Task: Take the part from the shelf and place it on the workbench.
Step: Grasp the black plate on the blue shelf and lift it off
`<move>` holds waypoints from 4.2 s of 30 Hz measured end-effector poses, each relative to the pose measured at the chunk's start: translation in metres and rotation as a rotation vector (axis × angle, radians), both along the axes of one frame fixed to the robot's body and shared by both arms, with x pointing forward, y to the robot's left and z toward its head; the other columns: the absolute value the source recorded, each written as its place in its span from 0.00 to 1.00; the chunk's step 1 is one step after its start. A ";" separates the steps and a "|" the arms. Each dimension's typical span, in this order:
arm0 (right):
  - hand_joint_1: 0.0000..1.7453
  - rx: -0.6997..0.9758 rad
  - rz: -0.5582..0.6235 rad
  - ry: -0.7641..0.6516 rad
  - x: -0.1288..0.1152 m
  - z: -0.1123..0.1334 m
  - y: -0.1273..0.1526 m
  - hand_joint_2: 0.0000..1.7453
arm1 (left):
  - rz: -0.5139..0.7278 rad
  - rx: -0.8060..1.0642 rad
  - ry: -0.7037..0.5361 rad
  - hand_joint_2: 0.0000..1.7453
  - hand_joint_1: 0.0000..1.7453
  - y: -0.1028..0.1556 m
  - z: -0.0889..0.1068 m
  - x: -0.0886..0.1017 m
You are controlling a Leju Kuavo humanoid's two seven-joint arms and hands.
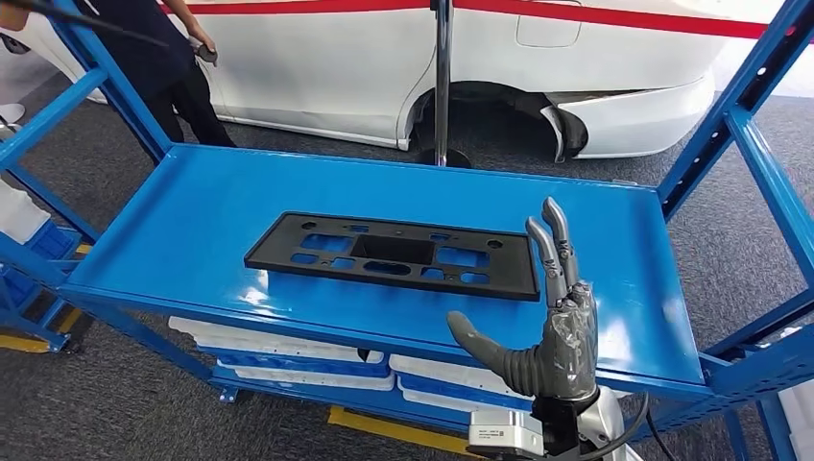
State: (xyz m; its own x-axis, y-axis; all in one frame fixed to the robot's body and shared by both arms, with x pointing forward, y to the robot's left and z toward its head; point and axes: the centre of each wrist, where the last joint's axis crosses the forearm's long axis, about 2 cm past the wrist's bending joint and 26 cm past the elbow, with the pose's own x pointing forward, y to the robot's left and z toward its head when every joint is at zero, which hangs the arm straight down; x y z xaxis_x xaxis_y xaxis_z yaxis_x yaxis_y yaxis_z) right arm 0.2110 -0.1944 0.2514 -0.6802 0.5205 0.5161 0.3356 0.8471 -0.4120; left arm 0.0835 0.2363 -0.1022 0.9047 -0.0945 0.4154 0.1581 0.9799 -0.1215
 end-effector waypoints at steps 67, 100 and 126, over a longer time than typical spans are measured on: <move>0.00 -0.350 -0.124 0.194 0.007 -0.075 -0.006 1.00 | -0.022 -0.006 -0.013 0.00 0.00 0.002 0.002 0.010; 0.00 -0.236 -0.104 0.344 0.012 -0.112 0.014 1.00 | -0.016 -0.004 -0.014 0.00 0.00 0.004 0.001 0.009; 0.00 -0.318 -0.256 0.349 0.016 -0.139 -0.003 1.00 | -0.006 -0.020 0.009 0.00 0.00 0.006 -0.001 0.000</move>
State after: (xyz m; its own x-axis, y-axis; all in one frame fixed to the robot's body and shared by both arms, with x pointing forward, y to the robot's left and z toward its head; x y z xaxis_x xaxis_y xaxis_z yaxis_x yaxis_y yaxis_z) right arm 0.2271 -0.1976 0.1128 -0.3273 0.8145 0.4790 0.3118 0.5716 -0.7590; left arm 0.0836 0.2418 -0.1027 0.9080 -0.0911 0.4089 0.1623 0.9763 -0.1430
